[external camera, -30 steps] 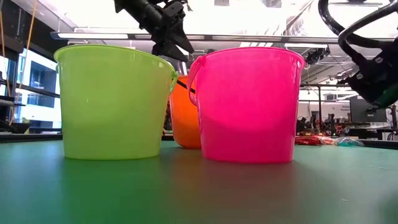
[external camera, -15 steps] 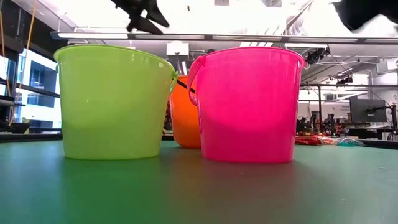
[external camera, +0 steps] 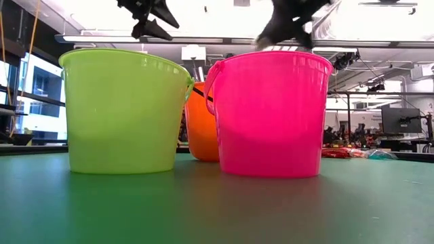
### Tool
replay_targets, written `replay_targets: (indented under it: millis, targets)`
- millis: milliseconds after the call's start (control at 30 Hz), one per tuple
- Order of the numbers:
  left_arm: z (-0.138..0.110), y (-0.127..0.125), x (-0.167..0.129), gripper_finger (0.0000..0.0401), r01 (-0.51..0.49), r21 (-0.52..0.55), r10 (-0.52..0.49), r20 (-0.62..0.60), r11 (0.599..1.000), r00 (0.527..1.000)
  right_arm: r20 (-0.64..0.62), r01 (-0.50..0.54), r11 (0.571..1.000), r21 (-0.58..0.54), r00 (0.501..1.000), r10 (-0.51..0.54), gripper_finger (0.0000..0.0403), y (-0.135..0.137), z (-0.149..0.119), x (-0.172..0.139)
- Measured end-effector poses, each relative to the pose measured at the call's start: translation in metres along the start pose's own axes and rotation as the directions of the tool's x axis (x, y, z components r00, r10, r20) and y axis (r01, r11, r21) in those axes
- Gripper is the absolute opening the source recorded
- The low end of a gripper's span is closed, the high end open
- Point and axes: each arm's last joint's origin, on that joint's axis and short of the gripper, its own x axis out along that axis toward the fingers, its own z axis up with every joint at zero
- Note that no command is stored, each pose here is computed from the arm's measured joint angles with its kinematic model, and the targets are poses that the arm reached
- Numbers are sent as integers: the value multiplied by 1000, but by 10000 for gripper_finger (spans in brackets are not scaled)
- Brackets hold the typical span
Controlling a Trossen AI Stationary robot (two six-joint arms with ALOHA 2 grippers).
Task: Sort candy by brand, put in halloween buckets
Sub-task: Put the green gummy into the orange bucket, then put the blue gummy into the orange bucket
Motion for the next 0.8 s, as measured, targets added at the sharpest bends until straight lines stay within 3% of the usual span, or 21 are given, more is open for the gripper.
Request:
replay_targets:
  millis: [100,267,433,500,567,667,733,800]
  targets:
    - [-4,-1,-1,227,-54,-14,54,-29,998,998,-26,-50,999,17,998,50,71,-15,10,28]
    - [-11,1,-3,227,-125,-12,124,-86,992,989,-182,-108,992,60,976,117,148,-32,4,66]
    - [-18,4,-4,227,-215,-1,213,-148,977,966,-213,-151,987,59,964,160,237,-39,7,74]
    - [-21,7,-5,227,-296,-21,289,-168,955,943,-182,-175,983,50,966,181,263,-39,18,69]
    - [-27,16,-4,227,-442,-57,420,-224,895,880,-136,-181,982,43,973,186,279,-40,32,59]
    - [-47,40,6,227,-641,-64,572,-389,765,722,-76,-175,984,35,981,177,285,-45,53,43]
    - [-67,62,22,227,-697,-59,586,-495,714,642,-62,-151,988,31,986,152,286,-49,63,36]
    - [-89,84,42,227,-718,-76,558,-576,691,597,-56,-126,992,29,990,128,287,-53,71,31]
